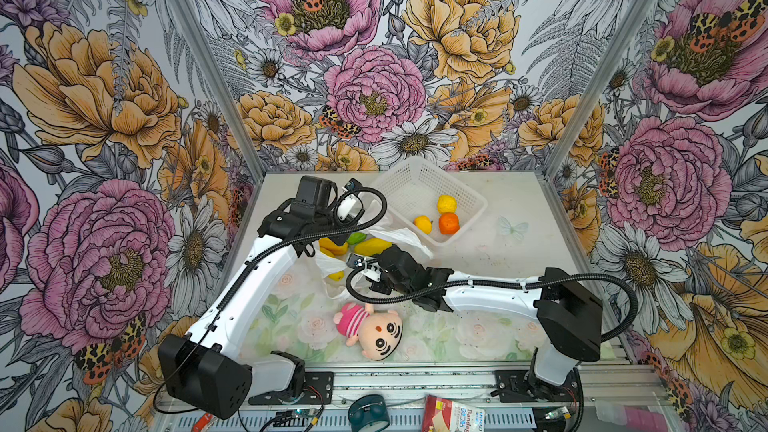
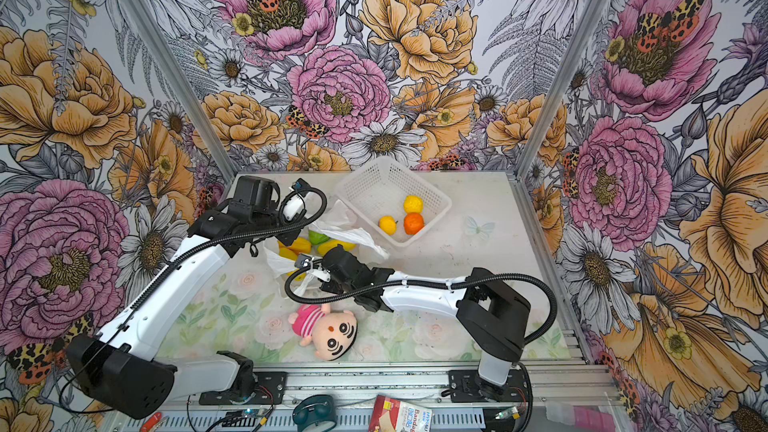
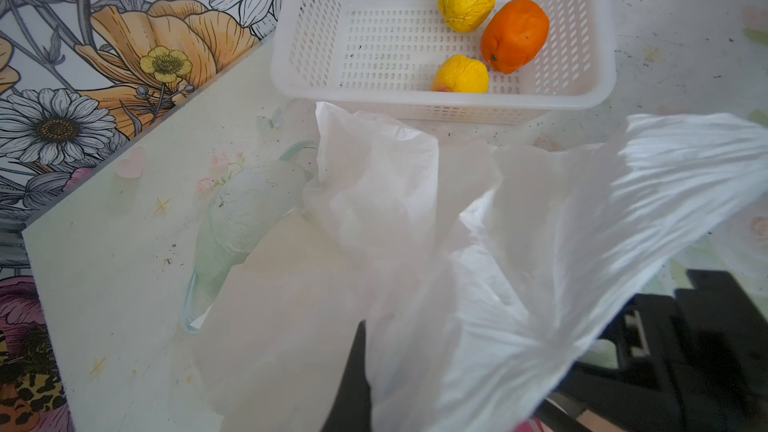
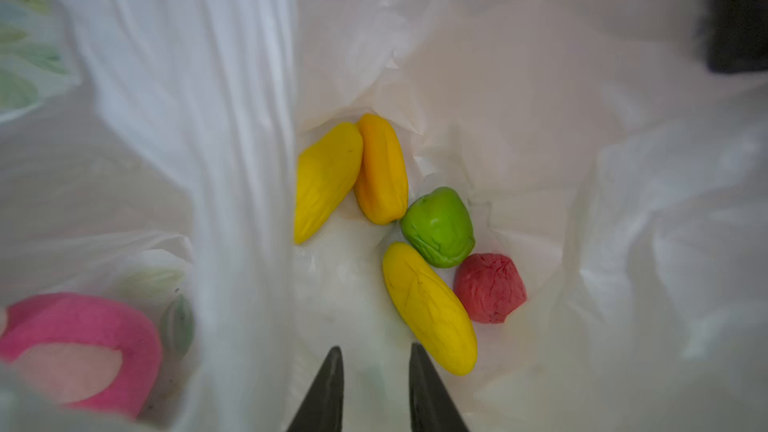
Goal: Untie the knot of the plastic bag and take out the fruit
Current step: 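Move the right gripper back over the bag opening, then lower the right gripper into the bag and grasp the long yellow fruit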
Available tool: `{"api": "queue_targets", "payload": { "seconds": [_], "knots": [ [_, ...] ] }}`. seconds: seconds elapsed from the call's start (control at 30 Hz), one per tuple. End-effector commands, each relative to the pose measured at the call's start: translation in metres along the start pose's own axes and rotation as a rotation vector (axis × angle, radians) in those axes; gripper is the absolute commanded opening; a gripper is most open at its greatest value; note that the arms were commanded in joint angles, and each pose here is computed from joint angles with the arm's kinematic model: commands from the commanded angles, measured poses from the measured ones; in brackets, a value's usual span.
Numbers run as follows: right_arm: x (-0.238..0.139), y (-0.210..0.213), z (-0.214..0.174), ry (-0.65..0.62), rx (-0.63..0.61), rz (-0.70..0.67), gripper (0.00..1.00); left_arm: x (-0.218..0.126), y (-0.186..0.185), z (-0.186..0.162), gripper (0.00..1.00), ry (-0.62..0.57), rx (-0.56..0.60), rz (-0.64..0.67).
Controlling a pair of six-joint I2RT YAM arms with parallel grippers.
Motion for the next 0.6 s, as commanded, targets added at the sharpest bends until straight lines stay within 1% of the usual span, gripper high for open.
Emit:
{"api": "queue_targets", "payload": {
  "seconds": [0.0,0.07,0.17,0.23,0.33,0.37,0.47,0.57],
  "knots": [
    [0.019,-0.016,-0.007,0.092,0.028,-0.024,0.24,-0.005,0.002,0.005,0.00,-0.037,-0.020,0.005],
    [0.034,-0.019,-0.016,0.169,0.019,-0.045,0.25,-0.006,0.003,0.005,0.00,-0.037,-0.021,0.006],
    [0.053,-0.019,-0.025,0.257,-0.002,-0.060,0.30,-0.005,0.002,0.005,0.00,-0.038,-0.021,0.003],
    [0.064,-0.016,-0.029,0.297,-0.010,-0.054,0.34,-0.005,0.002,0.006,0.00,-0.038,-0.021,0.001],
    [0.078,-0.014,-0.031,0.326,-0.012,-0.042,0.37,-0.005,0.003,0.006,0.00,-0.039,-0.023,0.001],
    [0.084,-0.013,-0.033,0.336,-0.014,-0.040,0.40,-0.005,0.003,0.006,0.00,-0.038,-0.025,0.001],
    [0.099,-0.014,-0.034,0.354,-0.012,-0.048,0.51,-0.005,0.003,0.006,0.00,-0.037,-0.025,-0.001],
    [0.112,-0.021,-0.038,0.394,-0.016,-0.109,0.62,-0.005,0.003,0.005,0.00,-0.038,-0.026,0.000]
  ]
}}
Point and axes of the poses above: each gripper's point midway between its finger pads, its own x axis out along the fingers, its own y axis along the line the jaws close on, z = x × y, the point moved 8 cm from there along -x, back along the fingers, and after that the axes turned 3 degrees about -x, right-handed, at the moved point
